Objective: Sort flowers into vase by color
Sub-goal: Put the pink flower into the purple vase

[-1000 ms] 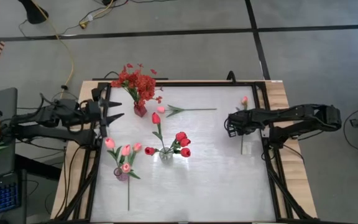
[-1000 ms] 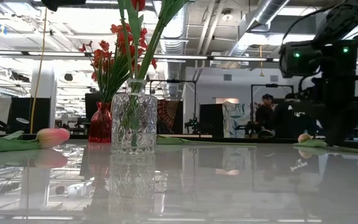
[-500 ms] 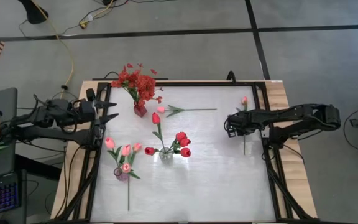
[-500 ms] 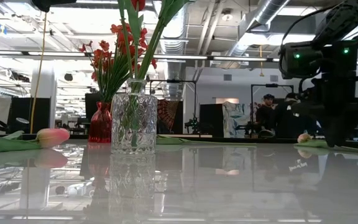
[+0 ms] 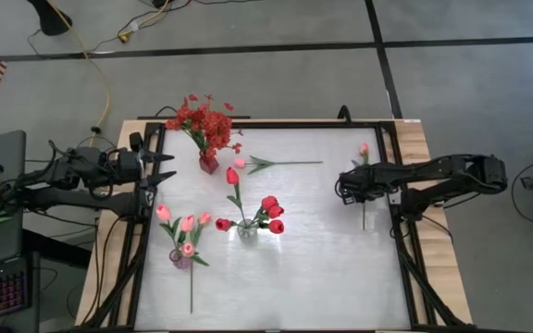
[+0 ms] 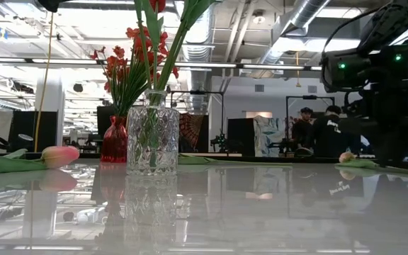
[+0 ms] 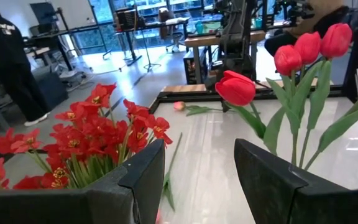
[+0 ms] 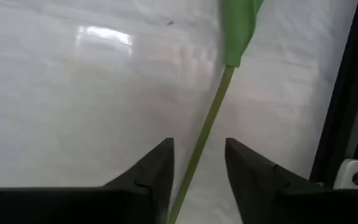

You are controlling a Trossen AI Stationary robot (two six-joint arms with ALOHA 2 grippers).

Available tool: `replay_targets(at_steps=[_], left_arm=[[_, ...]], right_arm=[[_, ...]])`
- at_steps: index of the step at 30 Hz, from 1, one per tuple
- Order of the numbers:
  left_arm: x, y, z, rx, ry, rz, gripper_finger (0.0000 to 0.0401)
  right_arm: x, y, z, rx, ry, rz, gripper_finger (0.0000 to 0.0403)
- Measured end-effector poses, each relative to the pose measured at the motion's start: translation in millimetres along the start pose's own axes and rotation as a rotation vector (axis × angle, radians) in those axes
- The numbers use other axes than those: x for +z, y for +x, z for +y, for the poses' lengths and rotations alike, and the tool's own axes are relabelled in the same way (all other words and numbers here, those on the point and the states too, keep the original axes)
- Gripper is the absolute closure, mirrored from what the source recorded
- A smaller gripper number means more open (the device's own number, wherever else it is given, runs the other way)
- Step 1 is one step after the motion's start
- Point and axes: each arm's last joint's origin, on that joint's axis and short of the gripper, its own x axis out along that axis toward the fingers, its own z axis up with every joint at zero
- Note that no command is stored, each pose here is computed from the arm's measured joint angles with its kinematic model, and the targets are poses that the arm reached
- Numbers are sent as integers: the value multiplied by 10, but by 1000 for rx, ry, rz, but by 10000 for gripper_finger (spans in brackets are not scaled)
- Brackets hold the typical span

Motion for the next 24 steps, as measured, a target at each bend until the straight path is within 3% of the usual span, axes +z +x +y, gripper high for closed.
replay_targets(at_steps=[6,11,15,21,24], left_arm=[[-1,0,0,0,-2,1,219],[-5,0,-3,-8,-7,5,219],[-5,0,-3,-8,-7,5,219],[-5,0,-11,-36,-10,3,219],[-5,0,-11,-36,-11,3,219]], right_arm=[[6,28,12,16,8,-27,176],[-49,157,-14,42,49,-36,185],[-88,173,-6,52,58,-35,232],[-142,161,30,74,56,-42,365],[-172,152,58,88,34,-70,386]])
